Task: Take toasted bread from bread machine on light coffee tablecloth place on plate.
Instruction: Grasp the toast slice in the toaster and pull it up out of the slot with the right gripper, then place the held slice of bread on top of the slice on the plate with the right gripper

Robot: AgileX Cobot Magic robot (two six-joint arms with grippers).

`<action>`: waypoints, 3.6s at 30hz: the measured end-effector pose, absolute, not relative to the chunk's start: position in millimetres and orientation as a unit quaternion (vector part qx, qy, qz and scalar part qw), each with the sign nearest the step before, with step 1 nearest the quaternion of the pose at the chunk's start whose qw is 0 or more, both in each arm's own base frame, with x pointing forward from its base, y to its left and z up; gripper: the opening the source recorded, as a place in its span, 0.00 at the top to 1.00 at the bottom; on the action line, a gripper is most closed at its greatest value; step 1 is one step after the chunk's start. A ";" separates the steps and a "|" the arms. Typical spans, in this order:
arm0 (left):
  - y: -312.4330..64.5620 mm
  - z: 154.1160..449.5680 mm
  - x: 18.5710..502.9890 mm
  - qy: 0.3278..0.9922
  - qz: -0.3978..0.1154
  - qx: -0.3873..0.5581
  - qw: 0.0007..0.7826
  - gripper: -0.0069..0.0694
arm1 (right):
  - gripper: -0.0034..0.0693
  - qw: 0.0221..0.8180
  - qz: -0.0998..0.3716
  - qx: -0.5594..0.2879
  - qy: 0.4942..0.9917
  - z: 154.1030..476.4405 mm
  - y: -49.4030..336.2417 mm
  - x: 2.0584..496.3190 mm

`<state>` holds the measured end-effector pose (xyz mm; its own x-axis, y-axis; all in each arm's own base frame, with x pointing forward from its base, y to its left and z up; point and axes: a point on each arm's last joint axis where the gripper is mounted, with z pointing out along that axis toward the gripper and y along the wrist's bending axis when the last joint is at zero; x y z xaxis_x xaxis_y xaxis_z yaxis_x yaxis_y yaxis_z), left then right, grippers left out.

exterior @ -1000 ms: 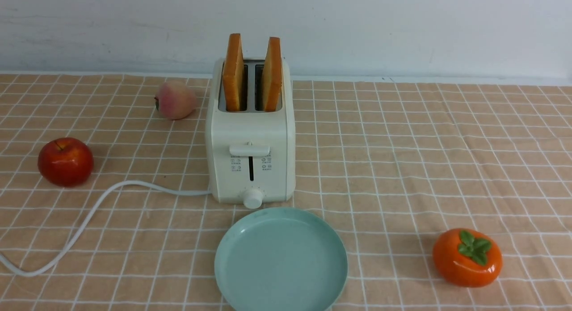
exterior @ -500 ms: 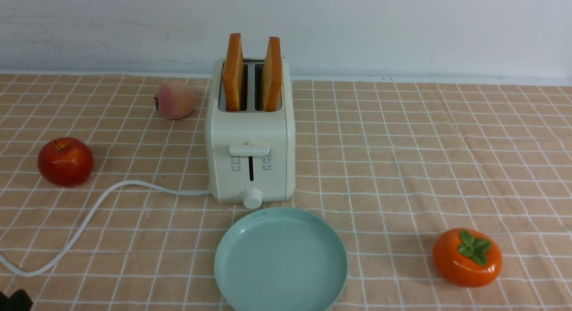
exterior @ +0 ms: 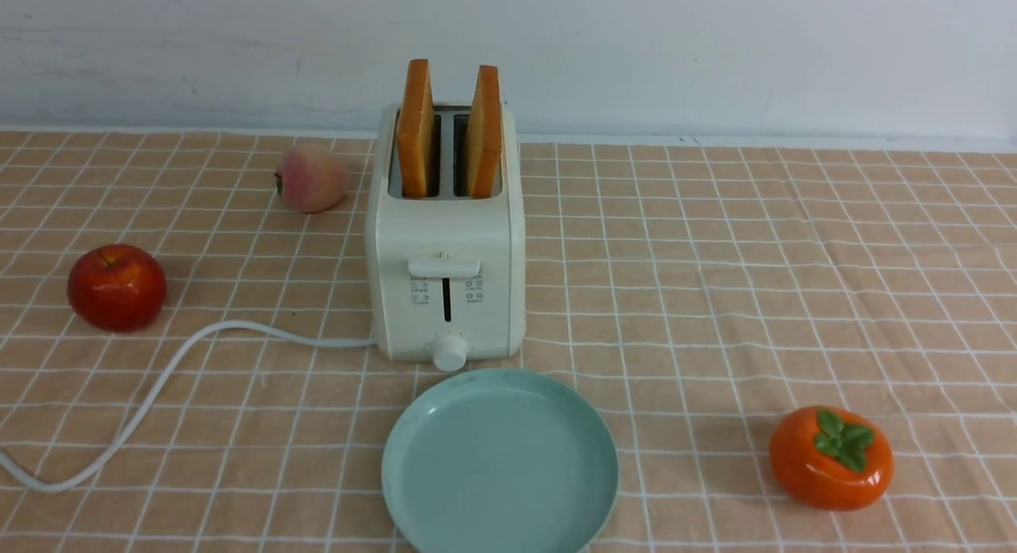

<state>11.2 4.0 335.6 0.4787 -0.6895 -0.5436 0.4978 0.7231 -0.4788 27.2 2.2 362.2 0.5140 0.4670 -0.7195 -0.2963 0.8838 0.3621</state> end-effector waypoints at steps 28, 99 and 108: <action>-46.1 321.2 210.8 0.947 -0.162 -0.114 0.254 0.59 | 0.62 0.420 0.133 0.079 0.894 320.6 45.2 220.7; -45.6 346.2 180.5 0.930 -0.196 -0.110 0.289 0.60 | 0.79 0.168 0.347 -0.271 0.882 364.5 168.7 305.3; -45.7 346.2 180.4 0.930 -0.197 -0.111 0.289 0.60 | 0.79 0.134 0.445 -0.049 0.884 252.5 172.6 298.6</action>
